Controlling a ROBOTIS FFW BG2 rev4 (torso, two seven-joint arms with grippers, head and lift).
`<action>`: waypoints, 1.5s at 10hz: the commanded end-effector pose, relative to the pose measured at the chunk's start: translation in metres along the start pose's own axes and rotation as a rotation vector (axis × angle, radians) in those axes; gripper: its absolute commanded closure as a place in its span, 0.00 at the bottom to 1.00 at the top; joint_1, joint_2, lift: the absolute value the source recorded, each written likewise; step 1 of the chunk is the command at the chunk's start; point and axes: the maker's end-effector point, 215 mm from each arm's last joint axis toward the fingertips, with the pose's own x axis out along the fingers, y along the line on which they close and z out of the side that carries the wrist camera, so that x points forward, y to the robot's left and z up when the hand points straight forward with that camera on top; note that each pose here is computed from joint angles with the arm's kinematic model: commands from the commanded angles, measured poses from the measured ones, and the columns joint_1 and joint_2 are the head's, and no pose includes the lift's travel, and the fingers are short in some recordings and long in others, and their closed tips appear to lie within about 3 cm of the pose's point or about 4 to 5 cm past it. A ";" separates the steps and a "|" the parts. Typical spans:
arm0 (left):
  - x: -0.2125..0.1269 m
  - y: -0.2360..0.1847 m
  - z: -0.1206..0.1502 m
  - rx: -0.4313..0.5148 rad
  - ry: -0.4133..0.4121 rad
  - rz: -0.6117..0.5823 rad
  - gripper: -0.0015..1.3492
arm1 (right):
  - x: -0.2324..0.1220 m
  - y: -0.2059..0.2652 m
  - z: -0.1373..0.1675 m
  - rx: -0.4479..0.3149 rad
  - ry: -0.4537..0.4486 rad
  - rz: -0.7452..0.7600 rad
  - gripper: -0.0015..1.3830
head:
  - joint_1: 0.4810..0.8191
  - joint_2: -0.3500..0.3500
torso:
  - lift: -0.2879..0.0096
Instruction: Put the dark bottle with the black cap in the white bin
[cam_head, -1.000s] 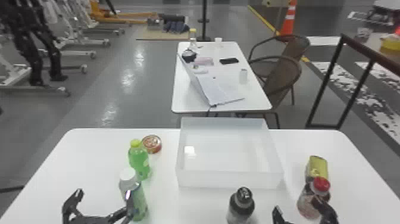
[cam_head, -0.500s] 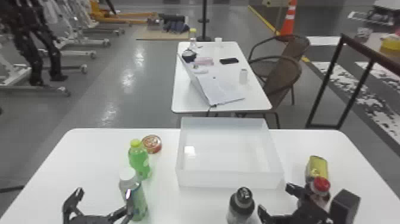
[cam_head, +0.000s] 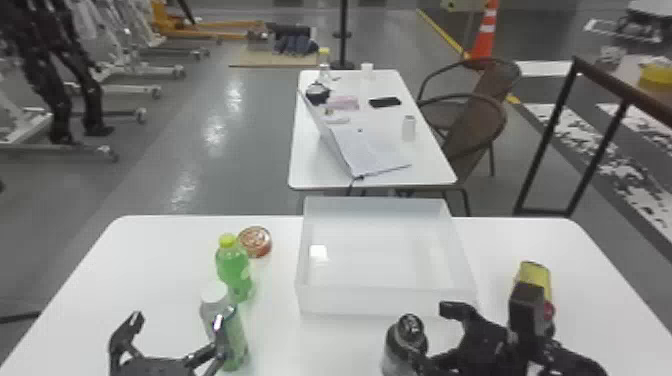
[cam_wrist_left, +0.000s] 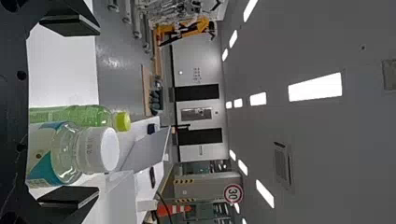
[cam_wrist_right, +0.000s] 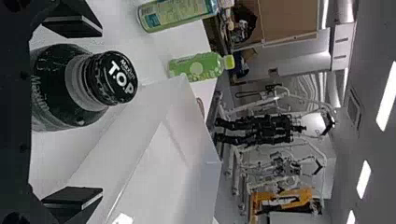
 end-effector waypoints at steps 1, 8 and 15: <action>0.002 -0.002 0.002 -0.006 -0.008 0.000 0.08 | 0.013 0.007 -0.008 0.036 0.040 0.077 0.07 | 0.20 0.50 | 0.63; 0.006 0.000 0.003 0.003 -0.024 0.001 0.08 | -0.009 0.003 -0.048 0.080 0.183 0.160 0.07 | 0.20 0.50 | 0.63; 0.005 0.016 0.001 0.065 -0.025 -0.039 0.08 | 0.015 0.018 -0.033 0.043 0.210 0.239 0.85 | 0.20 0.50 | 0.63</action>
